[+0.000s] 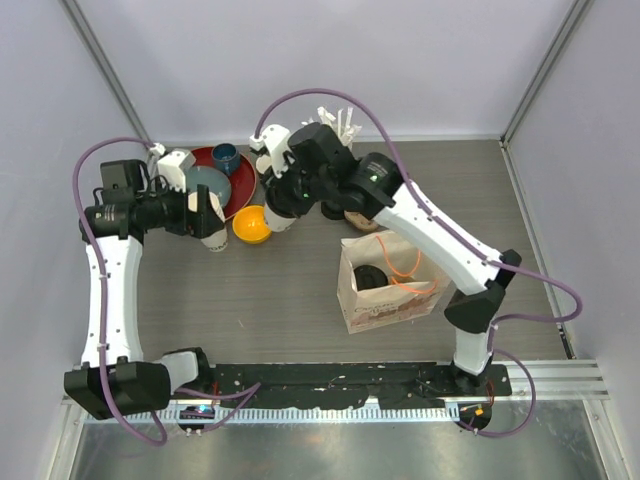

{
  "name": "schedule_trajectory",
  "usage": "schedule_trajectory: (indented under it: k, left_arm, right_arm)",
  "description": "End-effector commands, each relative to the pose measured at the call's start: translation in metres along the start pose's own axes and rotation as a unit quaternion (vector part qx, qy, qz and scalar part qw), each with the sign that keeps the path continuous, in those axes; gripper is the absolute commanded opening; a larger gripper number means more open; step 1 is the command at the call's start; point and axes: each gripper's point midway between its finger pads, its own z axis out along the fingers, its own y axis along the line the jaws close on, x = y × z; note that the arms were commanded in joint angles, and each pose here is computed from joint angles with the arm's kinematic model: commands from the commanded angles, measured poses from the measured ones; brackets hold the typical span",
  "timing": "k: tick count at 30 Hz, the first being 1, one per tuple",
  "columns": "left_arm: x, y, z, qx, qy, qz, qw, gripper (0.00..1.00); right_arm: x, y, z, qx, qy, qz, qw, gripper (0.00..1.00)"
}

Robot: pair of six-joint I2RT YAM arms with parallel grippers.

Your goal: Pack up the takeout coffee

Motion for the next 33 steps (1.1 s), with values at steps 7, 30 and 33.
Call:
schedule_trajectory:
  k: [7,30,33]
  left_arm:
    - [-0.045,-0.074,0.015,0.083,-0.004,0.104,0.991,0.82]
    - [-0.035,-0.308,0.102,0.305,0.071,0.257,0.914,0.84]
    - [-0.02,-0.309,0.116,0.306,0.1,0.255,0.912,0.79]
  right_arm:
    - [-0.027,-0.02,-0.151,0.063,-0.071,0.02,0.995,0.01]
    - [0.086,-0.055,-0.308,0.218,-0.04,0.158,0.962,0.01]
    - [0.09,-0.053,-0.307,0.213,-0.037,0.163,0.963,0.01]
